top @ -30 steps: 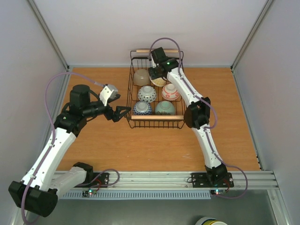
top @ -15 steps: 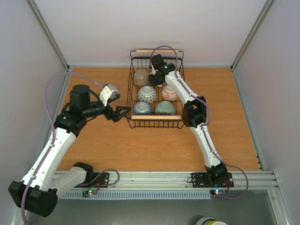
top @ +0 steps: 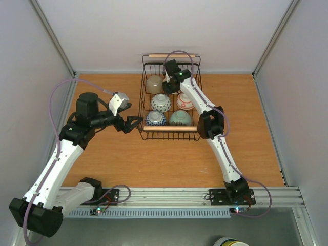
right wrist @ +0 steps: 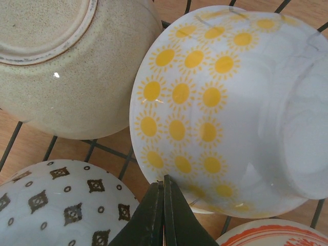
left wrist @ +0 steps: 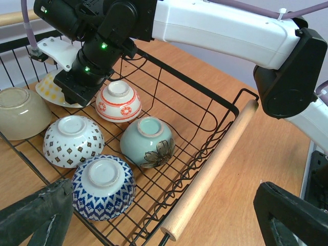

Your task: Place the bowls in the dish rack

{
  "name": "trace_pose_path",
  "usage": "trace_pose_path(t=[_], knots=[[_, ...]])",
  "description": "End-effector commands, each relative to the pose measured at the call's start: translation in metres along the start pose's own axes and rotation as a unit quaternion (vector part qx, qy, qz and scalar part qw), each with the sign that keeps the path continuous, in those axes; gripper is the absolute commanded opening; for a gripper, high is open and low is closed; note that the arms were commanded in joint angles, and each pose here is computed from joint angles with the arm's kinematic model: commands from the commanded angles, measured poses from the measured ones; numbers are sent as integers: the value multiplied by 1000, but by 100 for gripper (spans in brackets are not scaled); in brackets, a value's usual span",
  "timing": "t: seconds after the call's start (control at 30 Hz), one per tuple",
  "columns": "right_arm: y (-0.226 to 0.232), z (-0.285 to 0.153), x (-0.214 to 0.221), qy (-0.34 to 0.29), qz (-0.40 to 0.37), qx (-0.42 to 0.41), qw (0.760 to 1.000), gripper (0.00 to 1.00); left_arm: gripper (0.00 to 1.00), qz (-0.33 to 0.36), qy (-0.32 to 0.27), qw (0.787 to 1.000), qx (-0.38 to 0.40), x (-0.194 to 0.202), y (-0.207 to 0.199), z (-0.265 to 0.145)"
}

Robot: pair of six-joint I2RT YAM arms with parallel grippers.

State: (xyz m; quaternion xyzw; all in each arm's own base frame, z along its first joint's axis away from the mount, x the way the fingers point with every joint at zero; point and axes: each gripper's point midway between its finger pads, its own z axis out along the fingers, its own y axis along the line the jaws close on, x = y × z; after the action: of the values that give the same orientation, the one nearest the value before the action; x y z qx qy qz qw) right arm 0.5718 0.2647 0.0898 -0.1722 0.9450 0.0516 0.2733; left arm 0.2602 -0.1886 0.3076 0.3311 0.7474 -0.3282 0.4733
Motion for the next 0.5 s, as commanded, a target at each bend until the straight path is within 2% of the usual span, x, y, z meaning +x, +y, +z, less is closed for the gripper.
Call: trace_pose_path(t=[0.0,0.2,0.47], knots=[[-23,12,3,4,5,32,999,1,96,16,-15,1000,3,-9,-1,0],[-23,19,12,20,-1,25,999,1,96,15,-12,1000,5,-7,0,1],[-12,2,-11,-24,11,-2,1000,1,96,16,-14,1000,0,-8,0,0]])
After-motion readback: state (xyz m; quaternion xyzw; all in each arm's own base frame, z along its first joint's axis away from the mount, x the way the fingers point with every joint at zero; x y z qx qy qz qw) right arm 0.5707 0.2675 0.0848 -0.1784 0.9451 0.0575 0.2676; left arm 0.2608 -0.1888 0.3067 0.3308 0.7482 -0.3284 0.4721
